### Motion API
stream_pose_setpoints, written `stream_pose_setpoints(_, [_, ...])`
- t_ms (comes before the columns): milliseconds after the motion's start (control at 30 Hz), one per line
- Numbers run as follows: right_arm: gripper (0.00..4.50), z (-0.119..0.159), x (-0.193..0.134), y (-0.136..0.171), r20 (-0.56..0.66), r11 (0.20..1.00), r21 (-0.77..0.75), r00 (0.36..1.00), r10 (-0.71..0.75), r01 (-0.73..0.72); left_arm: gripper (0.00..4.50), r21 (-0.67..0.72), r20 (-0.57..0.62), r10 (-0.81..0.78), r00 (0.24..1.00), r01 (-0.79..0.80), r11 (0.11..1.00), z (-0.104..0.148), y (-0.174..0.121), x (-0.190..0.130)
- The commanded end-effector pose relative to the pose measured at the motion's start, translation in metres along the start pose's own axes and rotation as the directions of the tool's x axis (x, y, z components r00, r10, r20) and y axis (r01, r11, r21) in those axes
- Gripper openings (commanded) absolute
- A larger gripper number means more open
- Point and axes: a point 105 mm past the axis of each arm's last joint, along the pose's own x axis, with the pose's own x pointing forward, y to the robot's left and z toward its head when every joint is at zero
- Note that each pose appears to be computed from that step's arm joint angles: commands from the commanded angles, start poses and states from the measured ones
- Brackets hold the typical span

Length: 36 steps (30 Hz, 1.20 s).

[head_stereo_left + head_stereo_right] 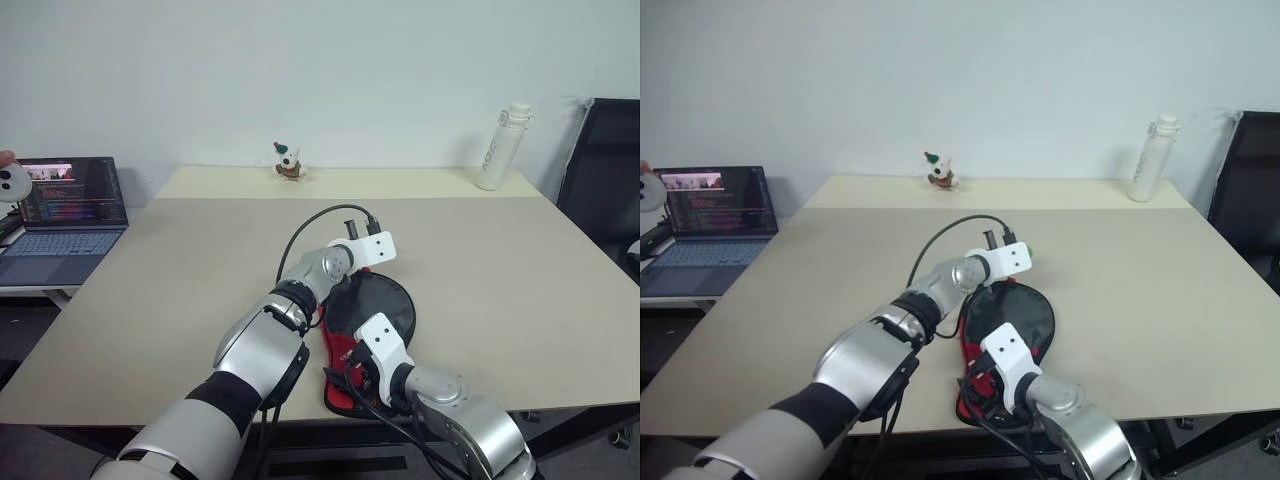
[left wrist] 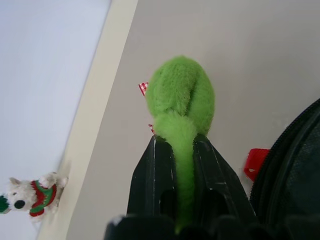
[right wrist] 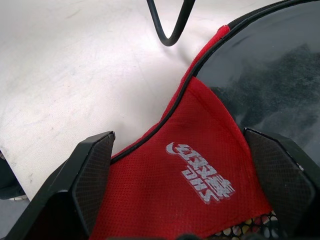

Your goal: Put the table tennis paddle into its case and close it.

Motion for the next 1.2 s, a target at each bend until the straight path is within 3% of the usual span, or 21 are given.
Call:
stream_pose_setpoints(33, [4.5,-0.064,0.004,0.033,-0.25,0.984,0.137,0.957,0.146,-0.114,0.05,0.028,0.059,0.071,0.996,-0.073,0.997,0.025,0.026,-0.001])
stream_pose_setpoints(300, [4.5,-0.059,0.007,0.028,-0.239,0.985,0.132,0.961,0.137,-0.108,0.05,-0.025,0.116,-0.119,0.986,0.123,0.992,0.036,-0.014,0.003])
stream_pose_setpoints(333, [4.5,-0.057,0.008,0.028,-0.233,0.986,0.131,0.963,0.135,-0.106,0.77,-0.039,0.121,-0.138,0.983,0.143,0.989,0.037,-0.018,0.003])
stream_pose_setpoints(633, [4.5,-0.036,0.017,0.017,-0.181,0.988,0.117,0.976,0.117,-0.097,3.77,-0.103,0.157,-0.238,0.959,0.255,0.961,0.031,-0.037,0.0])
stream_pose_setpoints(933, [4.5,0.006,0.006,-0.006,-0.061,0.984,0.112,0.987,0.146,-0.138,3.77,-0.375,0.323,-0.078,0.943,0.204,0.905,0.033,0.021,-0.015])
stream_pose_setpoints(1067, [4.5,0.034,-0.015,-0.007,0.034,0.972,0.104,0.977,0.211,-0.213,3.77,-0.439,0.35,-0.019,0.936,0.182,0.88,0.013,0.046,-0.029])
stream_pose_setpoints(1200, [4.5,0.059,-0.04,-0.014,0.123,0.966,0.083,0.965,0.232,-0.243,3.77,-0.555,0.333,0.026,0.943,0.174,0.813,-0.026,0.06,-0.047])
